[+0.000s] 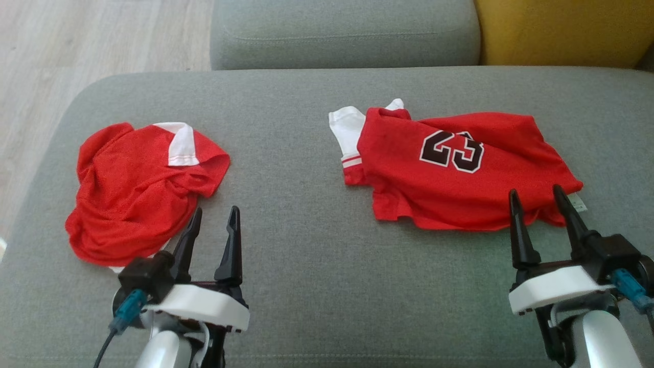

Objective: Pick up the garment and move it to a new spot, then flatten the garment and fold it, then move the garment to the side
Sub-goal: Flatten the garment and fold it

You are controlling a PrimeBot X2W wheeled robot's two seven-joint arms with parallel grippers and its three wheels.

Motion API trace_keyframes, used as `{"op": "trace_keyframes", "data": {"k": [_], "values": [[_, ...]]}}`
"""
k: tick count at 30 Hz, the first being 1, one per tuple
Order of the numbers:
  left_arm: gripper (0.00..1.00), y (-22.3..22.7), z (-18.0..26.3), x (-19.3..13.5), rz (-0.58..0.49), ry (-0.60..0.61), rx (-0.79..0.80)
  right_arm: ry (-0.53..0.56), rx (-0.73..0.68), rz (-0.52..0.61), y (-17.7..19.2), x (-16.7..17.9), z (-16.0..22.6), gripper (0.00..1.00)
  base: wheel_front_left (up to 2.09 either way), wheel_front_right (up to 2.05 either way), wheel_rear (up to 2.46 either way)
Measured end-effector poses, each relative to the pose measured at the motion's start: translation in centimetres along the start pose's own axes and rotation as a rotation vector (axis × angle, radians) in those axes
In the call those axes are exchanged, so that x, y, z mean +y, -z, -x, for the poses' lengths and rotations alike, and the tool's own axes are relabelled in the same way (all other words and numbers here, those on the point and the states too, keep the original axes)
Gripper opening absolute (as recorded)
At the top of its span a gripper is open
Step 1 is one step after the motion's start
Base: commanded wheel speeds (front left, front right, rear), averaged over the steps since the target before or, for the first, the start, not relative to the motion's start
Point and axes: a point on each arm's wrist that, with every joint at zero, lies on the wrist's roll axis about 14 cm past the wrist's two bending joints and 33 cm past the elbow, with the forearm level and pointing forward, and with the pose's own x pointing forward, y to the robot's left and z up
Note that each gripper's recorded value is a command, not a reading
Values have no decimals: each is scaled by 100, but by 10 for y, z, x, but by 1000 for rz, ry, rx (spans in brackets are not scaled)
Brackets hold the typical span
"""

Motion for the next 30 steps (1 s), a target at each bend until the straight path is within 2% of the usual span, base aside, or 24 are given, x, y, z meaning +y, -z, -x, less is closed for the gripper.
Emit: {"op": "trace_keyframes", "data": {"k": [7,11,15,19,24,30], "values": [[100,2,-2,-1,3,4,6,-4,4,-9,2,1,-1,100,0,0,0],[100,5,-2,2,5,-5,15,-89,35,-24,8,30,-10,100,0,0,0],[100,13,-3,8,7,-21,39,-213,144,-36,34,70,-18,100,0,0,0],[100,18,-7,12,8,-28,54,-295,264,-27,64,96,-28,100,0,0,0],[100,22,-9,24,5,-65,68,-343,378,-20,96,110,-43,100,0,0,0],[100,28,-6,40,-3,-113,90,-344,483,-12,129,110,-56,100,0,0,0]]}}
